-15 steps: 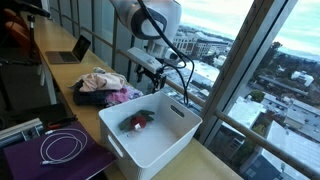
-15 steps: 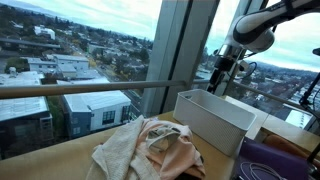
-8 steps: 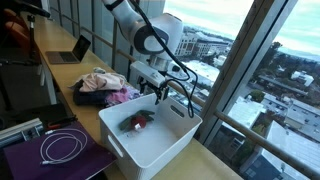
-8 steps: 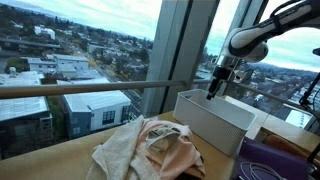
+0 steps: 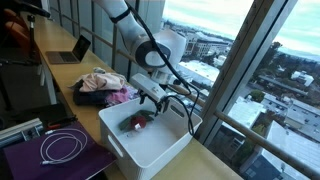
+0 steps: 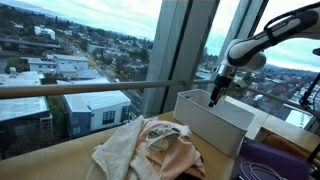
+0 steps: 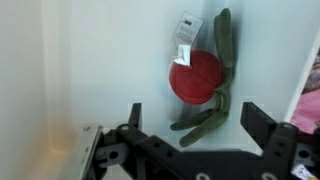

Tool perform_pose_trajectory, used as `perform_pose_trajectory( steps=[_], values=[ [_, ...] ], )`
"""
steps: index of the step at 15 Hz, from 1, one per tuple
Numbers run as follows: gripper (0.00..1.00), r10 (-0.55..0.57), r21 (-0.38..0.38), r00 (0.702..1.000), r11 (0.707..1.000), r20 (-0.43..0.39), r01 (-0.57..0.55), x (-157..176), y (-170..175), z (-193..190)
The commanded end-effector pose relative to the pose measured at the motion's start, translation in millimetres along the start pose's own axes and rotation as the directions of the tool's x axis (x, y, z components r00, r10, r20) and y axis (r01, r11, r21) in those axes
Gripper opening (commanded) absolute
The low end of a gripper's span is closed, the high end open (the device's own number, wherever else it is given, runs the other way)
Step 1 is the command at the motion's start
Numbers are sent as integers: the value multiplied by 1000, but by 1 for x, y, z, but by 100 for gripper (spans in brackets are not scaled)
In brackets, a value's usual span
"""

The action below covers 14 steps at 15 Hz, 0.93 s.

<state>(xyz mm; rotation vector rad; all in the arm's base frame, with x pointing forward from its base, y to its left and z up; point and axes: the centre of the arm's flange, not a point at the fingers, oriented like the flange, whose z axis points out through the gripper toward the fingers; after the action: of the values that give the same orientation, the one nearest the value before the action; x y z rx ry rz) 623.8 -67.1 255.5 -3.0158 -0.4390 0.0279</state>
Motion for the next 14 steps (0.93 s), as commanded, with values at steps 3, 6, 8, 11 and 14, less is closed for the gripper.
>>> perform_pose_trajectory(
  steps=[3,6,8,11,14],
  values=[
    [100,-9,21,1000,1000,0,9,0,-2,44],
    [100,1,50,1000,999,14,-2,0,-5,67],
    [100,-1,62,1000,998,27,-1,0,-11,82],
    [100,7,91,999,996,47,-12,-2,-14,103],
    [100,36,120,998,992,56,-43,-4,-11,120]
  ],
)
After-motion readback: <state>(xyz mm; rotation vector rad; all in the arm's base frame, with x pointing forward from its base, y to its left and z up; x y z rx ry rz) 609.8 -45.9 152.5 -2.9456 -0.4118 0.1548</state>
